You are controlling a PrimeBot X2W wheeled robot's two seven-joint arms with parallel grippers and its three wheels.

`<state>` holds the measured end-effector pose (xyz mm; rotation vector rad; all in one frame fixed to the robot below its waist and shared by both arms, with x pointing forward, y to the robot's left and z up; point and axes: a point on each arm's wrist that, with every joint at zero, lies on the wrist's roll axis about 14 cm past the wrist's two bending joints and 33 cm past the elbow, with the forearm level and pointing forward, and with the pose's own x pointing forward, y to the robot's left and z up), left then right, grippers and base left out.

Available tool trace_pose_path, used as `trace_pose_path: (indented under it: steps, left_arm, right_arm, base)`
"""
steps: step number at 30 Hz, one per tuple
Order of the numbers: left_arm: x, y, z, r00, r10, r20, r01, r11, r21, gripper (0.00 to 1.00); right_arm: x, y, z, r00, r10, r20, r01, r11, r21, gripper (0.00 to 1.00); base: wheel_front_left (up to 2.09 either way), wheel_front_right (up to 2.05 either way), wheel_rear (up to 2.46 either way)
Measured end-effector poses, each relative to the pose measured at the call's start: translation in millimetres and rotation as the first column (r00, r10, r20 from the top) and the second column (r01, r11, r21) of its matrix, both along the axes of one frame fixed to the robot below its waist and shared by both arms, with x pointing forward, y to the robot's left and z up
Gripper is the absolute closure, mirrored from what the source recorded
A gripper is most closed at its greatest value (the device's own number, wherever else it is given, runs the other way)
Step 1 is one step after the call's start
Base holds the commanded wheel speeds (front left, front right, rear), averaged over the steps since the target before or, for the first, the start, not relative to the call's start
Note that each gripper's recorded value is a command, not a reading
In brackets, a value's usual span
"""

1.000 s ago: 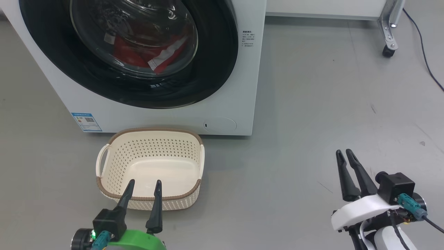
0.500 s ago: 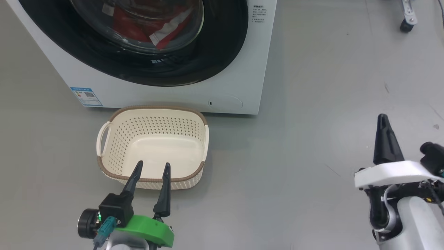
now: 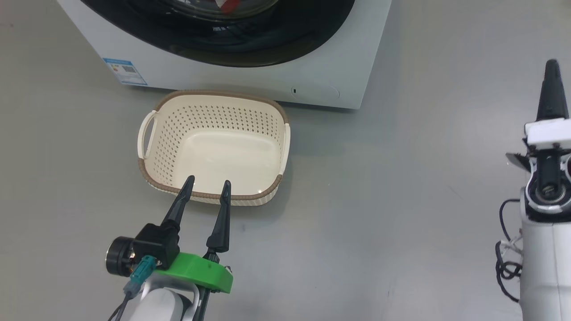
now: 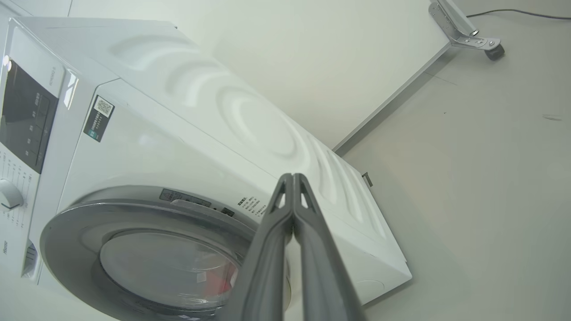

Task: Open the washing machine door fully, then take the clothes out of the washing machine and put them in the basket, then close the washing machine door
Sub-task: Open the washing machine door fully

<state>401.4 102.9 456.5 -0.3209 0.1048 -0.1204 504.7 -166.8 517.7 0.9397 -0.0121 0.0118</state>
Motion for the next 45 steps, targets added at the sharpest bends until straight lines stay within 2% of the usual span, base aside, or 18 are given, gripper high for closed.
trace_pose_path:
  steps: [3, 8, 14, 21, 34, 39, 45]
  left_arm:
    - [4, 5, -5, 1.0, 0.014, -0.011, -0.014, 1.0, 0.005, 0.0]
    - [11, 15, -14, 0.998, 0.042, -0.035, -0.042, 0.999, 0.006, 0.0]
    - [17, 28, -24, 0.995, 0.078, -0.059, -0.077, 0.997, 0.013, 0.0]
    - [20, 45, -33, 0.988, 0.126, -0.086, -0.125, 0.992, 0.017, 0.0]
    - [14, 73, -47, 0.968, 0.211, -0.135, -0.209, 0.977, 0.03, 0.0]
    - [11, 80, -51, 0.961, 0.233, -0.149, -0.229, 0.972, 0.043, 0.0]
    - [12, 86, -50, 0.956, 0.251, -0.148, -0.248, 0.968, 0.041, 0.0]
  right_arm:
    - [24, 4, 8, 1.0, 0.012, 0.01, -0.012, 0.997, 0.082, 1.0]
    - [59, 18, 12, 0.999, 0.052, 0.007, -0.053, 0.99, 0.131, 1.0]
    - [96, 33, 17, 0.993, 0.114, 0.016, -0.115, 0.983, 0.144, 1.0]
    - [128, 67, 14, 0.975, 0.224, 0.003, -0.219, 0.948, 0.233, 1.0]
    - [164, 132, 9, 0.912, 0.409, -0.014, -0.375, 0.848, 0.374, 1.0]
    - [175, 156, 9, 0.879, 0.476, -0.01, -0.426, 0.796, 0.43, 1.0]
    - [180, 178, 5, 0.839, 0.543, -0.022, -0.475, 0.753, 0.455, 1.0]
  base:
    - [0.0, 0.0, 0.0]
    - [0.0, 0.0, 0.0]
    - [0.0, 0.0, 0.0]
    - [0.0, 0.0, 0.0]
    - [0.0, 0.0, 0.0]
    - [0.0, 0.0, 0.0]
    - [0.0, 0.0, 0.0]
